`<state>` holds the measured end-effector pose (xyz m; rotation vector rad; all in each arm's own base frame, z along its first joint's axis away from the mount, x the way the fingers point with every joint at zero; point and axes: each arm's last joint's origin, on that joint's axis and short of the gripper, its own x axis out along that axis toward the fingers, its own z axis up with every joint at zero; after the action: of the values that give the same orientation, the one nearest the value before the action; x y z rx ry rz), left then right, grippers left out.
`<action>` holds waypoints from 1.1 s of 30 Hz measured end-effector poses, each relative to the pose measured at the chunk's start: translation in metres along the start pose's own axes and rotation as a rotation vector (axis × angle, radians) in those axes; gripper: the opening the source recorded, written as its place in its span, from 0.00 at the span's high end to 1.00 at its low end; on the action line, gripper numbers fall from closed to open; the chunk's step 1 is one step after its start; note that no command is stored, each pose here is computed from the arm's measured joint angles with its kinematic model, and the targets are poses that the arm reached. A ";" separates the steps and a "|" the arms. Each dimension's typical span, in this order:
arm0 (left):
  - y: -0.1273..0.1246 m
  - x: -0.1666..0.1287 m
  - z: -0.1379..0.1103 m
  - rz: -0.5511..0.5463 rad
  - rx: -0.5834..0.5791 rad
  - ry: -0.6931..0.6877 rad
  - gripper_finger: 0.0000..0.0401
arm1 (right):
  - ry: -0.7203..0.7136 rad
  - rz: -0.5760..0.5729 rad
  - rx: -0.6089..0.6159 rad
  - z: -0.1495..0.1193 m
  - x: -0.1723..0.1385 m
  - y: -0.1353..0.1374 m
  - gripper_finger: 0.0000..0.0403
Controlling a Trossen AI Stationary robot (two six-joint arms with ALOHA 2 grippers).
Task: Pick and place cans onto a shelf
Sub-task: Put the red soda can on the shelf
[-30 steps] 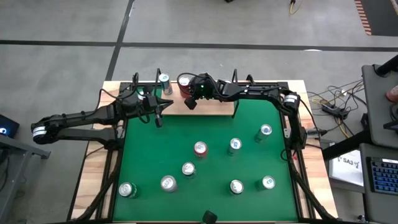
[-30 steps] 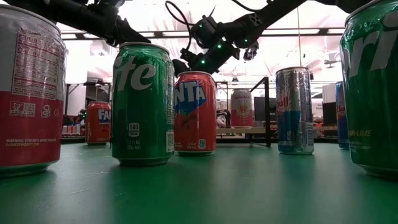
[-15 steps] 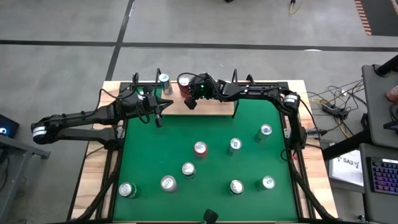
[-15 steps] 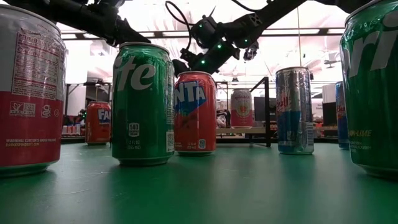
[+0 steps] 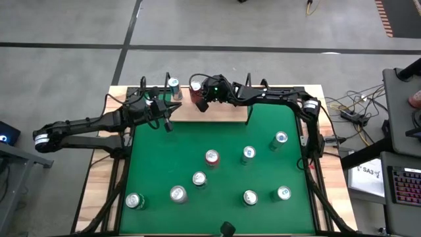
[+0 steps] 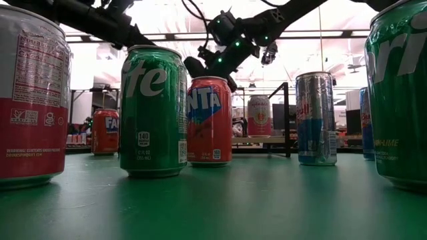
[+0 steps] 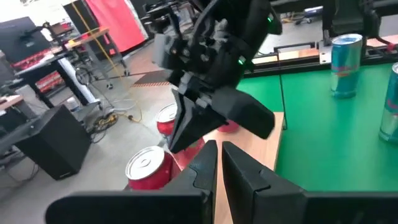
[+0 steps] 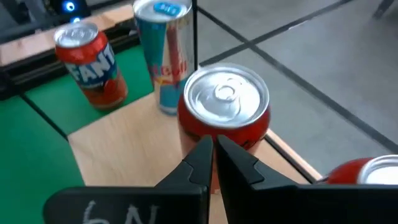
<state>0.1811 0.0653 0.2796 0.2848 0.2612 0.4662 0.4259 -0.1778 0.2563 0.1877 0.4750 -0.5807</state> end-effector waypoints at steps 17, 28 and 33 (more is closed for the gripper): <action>0.008 0.001 0.002 0.042 0.008 -0.030 0.98 | -0.075 -0.017 -0.006 0.023 0.002 -0.005 0.97; 0.009 0.001 0.004 0.047 -0.020 -0.049 0.98 | -0.044 -0.029 0.008 0.020 0.005 -0.010 0.97; 0.009 0.001 0.004 0.047 -0.021 -0.050 0.98 | -0.018 -0.030 0.014 0.011 0.015 -0.010 0.97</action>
<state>0.1794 0.0723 0.2863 0.2824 0.2012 0.5073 0.4356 -0.1965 0.2577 0.1892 0.4573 -0.6151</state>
